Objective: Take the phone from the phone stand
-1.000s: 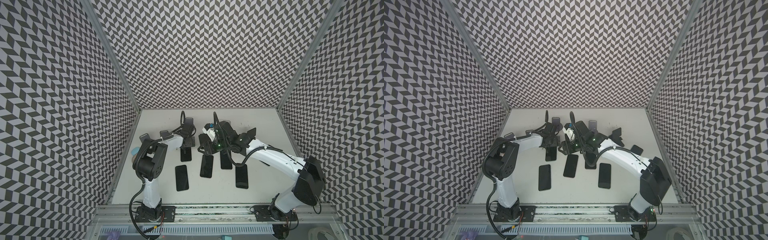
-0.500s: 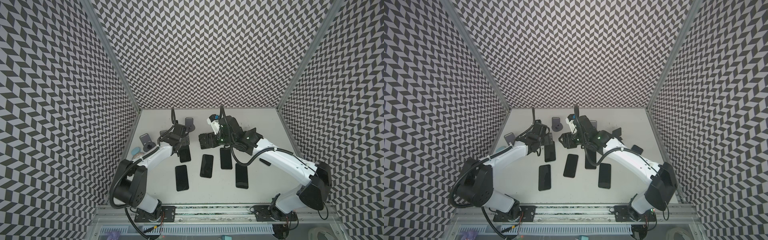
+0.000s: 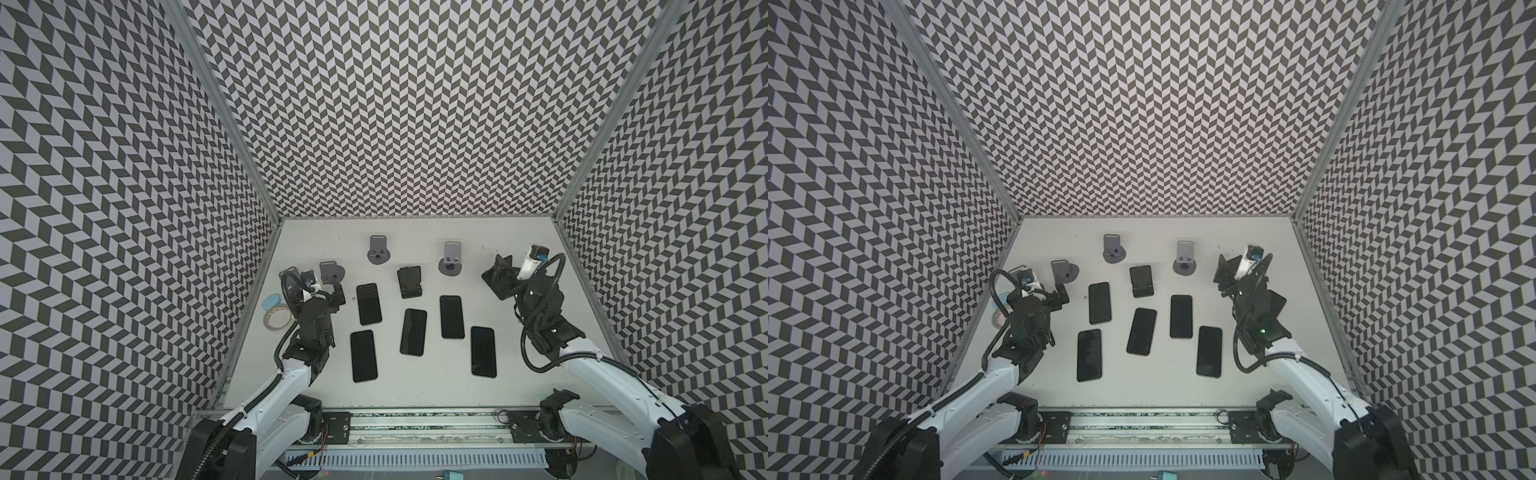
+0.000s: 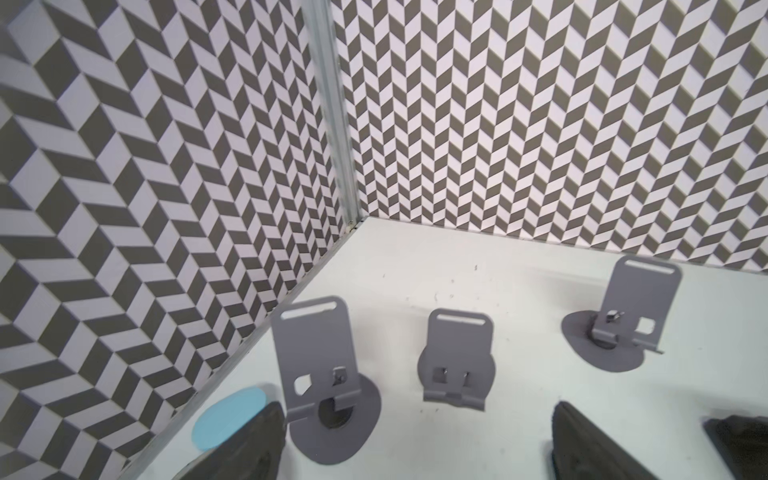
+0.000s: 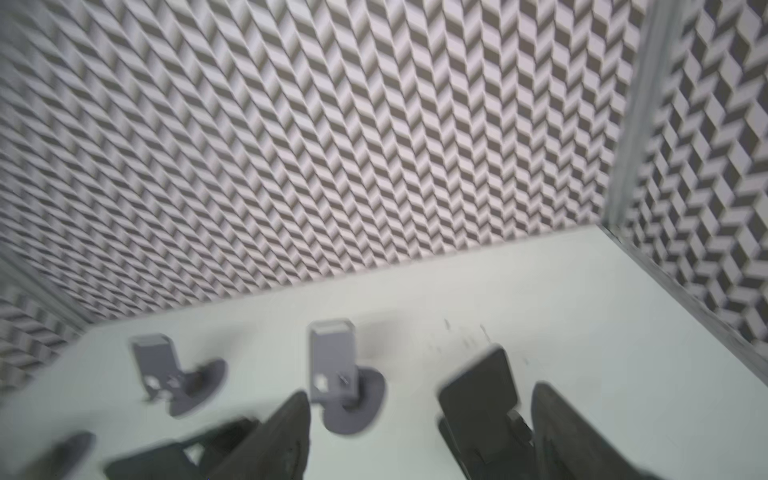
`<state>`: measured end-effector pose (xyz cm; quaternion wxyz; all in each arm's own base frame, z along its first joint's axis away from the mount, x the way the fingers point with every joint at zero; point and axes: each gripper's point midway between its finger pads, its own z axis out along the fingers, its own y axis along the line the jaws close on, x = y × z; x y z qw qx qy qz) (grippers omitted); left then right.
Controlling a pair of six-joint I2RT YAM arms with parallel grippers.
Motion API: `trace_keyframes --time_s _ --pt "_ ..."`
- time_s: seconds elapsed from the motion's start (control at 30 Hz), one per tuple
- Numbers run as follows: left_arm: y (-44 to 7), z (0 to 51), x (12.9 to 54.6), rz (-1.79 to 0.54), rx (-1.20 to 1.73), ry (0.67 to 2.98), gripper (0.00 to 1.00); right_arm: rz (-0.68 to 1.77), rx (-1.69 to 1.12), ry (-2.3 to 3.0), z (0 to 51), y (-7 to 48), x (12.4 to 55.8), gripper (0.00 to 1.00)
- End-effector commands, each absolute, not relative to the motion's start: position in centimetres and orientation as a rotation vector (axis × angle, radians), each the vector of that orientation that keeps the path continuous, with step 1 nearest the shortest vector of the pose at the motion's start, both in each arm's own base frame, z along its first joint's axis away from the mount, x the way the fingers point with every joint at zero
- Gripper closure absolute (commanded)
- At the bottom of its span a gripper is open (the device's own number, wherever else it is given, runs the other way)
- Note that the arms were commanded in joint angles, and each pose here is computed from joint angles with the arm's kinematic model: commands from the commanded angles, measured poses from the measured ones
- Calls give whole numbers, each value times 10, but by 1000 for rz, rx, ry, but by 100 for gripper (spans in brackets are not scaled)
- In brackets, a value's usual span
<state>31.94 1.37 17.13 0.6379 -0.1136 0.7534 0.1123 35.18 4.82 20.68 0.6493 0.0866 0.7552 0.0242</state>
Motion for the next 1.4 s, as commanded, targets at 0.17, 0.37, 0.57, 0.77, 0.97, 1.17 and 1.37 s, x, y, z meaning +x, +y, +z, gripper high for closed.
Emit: trace_keyframes --time_s 0.17,0.37,0.57,0.77,0.97,1.17,1.37 --pt "39 163 319 209 -348 1594 0 -31 140 1578 169 8 342 18" --pt "14 159 373 94 -124 1666 0 26 56 1569 166 7 370 18" --pt "-1 155 378 -31 24 1552 0 81 53 1535 157 2 367 14" --pt "1 145 386 18 -9 1622 0 42 93 1573 152 -5 375 1" --pt "1 145 386 24 -14 1627 0 36 93 1565 153 -4 374 1" --pt "1 143 389 26 -17 1634 0 35 93 1564 153 -4 374 1" --pt "1 145 388 23 -15 1626 0 31 96 1553 154 -4 373 1"
